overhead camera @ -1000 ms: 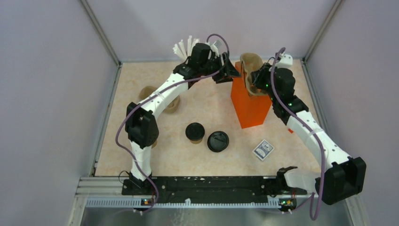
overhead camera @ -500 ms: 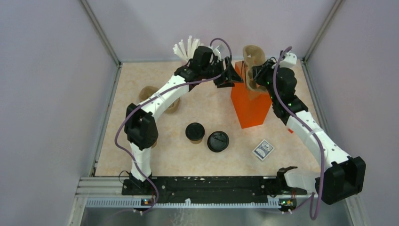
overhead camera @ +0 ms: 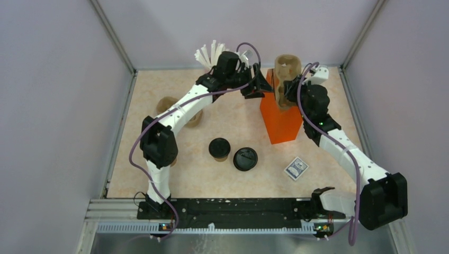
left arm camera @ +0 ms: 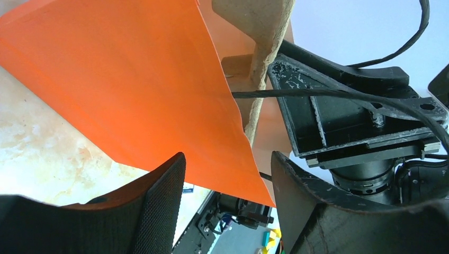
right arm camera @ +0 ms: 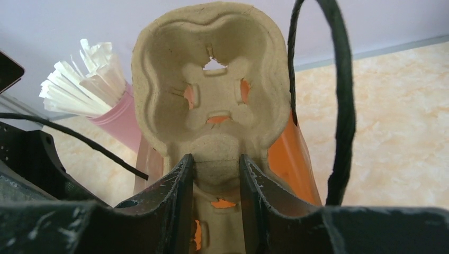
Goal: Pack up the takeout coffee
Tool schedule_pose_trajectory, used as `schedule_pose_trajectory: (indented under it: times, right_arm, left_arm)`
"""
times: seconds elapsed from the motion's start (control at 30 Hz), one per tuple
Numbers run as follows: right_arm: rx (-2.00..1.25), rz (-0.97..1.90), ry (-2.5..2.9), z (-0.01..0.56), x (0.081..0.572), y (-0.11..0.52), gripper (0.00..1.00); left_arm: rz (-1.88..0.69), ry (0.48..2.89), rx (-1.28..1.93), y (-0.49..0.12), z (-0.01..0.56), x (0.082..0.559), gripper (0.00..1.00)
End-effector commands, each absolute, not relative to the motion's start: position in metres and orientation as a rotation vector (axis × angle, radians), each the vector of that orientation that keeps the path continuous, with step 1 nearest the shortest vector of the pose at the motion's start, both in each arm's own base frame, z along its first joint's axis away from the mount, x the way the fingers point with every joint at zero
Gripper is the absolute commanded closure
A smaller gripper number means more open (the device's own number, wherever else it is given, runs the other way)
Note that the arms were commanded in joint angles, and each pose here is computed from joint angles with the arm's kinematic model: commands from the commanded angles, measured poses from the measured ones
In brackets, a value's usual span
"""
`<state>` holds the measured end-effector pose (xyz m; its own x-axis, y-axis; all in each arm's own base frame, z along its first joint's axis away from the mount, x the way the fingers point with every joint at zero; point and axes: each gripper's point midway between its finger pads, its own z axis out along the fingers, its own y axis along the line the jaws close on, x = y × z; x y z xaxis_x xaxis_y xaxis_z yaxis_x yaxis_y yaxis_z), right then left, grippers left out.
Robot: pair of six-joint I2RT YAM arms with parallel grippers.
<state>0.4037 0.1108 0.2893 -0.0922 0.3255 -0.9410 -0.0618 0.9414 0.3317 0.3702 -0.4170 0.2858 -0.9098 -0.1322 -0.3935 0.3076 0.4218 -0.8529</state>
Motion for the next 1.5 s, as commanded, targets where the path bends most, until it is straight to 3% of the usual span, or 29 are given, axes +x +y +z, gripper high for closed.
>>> schedule_pose_trajectory:
  times: [0.0, 0.37, 0.63, 1.0, 1.47]
  right_arm:
    - [0.166, 0.336, 1.548, 0.317, 0.4, 0.109, 0.78]
    - [0.092, 0.337, 1.607, 0.323, 0.379, 0.11, 0.79]
    - [0.06, 0.331, 1.64, 0.322, 0.376, 0.112, 0.79]
    - [0.124, 0.226, 1.907, 0.266, 0.379, 0.103, 0.81]
    - [0.206, 0.173, 1.991, 0.246, 0.369, 0.091, 0.8]
  left_arm:
    - [-1.505, 2.171, 0.15, -0.417, 0.312, 0.388, 0.34]
    - [-1.46, 2.072, 0.109, -0.412, 0.322, 0.448, 0.33]
    - [-1.412, 2.104, 0.112, -0.412, 0.305, 0.454, 0.39]
    - [-1.466, 2.055, 0.115, -0.416, 0.319, 0.452, 0.42]
    - [-1.499, 1.978, 0.118, -0.404, 0.354, 0.438, 0.41]
